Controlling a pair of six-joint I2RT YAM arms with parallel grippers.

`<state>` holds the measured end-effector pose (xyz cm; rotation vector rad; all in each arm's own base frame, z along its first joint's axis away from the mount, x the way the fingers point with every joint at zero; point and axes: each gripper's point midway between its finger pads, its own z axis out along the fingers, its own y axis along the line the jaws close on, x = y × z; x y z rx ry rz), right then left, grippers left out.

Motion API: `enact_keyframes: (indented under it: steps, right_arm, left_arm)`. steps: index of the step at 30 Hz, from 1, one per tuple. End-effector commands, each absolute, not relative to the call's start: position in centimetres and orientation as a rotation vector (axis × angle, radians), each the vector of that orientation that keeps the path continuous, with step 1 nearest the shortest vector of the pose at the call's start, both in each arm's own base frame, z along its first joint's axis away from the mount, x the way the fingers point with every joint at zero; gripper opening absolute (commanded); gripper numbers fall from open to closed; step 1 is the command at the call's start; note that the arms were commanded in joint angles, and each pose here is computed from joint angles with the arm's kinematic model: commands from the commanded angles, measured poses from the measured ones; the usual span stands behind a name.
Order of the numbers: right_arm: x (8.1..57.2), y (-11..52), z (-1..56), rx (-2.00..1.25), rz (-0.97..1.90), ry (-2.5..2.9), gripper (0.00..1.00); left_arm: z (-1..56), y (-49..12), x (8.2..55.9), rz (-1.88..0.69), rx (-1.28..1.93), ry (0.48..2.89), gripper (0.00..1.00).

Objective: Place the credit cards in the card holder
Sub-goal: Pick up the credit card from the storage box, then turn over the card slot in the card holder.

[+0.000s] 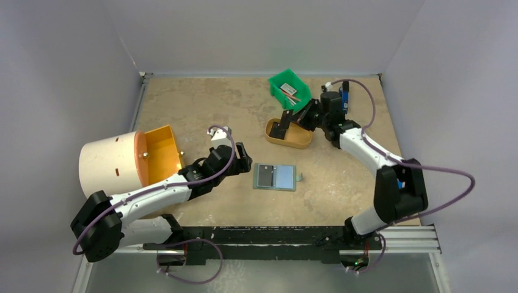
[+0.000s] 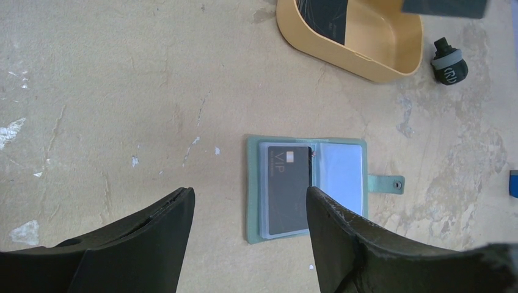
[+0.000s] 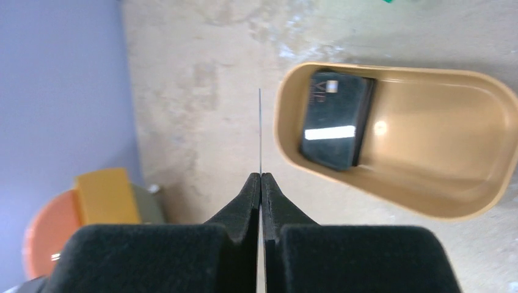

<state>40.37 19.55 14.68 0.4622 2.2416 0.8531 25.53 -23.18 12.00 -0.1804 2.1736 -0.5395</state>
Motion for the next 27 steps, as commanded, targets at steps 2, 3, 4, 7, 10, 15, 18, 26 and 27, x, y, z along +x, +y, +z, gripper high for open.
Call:
enact_keyframes:
  steps: [2,3,4,7,10,15,18,26,27]
  right_arm:
    - [38.9,19.1,20.4,0.639,1.033,2.108,0.00]
    - [38.5,19.1,21.0,0.625,1.044,2.100,0.00]
    - [38.1,19.2,21.5,0.603,1.051,2.099,0.00]
    - [37.1,19.2,24.7,0.407,1.031,2.045,0.00]
    - [34.0,18.6,25.2,0.189,0.945,2.089,0.00]
    - [27.1,16.9,20.8,0.003,0.865,2.255,0.00]
    - [24.1,16.0,17.5,-0.010,0.845,2.326,0.00]
    - [19.5,16.1,11.7,0.029,0.947,2.440,0.00]
    - [19.4,16.2,11.2,0.037,0.950,2.454,0.00]
  left_arm:
    - [14.0,-23.3,26.0,-0.587,-0.233,2.114,0.66]
    - [14.2,-23.4,26.0,-0.592,-0.235,2.111,0.66]
    - [14.3,-23.4,26.1,-0.593,-0.236,2.109,0.67]
    - [14.7,-23.7,26.3,-0.596,-0.232,2.101,0.66]
    - [15.3,-23.8,26.8,-0.586,-0.227,2.087,0.66]
    - [14.4,-21.7,27.9,-0.520,-0.414,2.024,0.77]
    - [14.5,-22.0,28.2,-0.601,-0.481,1.973,0.93]
    - [14.1,-29.2,27.4,-0.810,-0.156,2.093,0.87]
    - [13.9,-30.1,27.3,-0.823,-0.122,2.114,0.86]
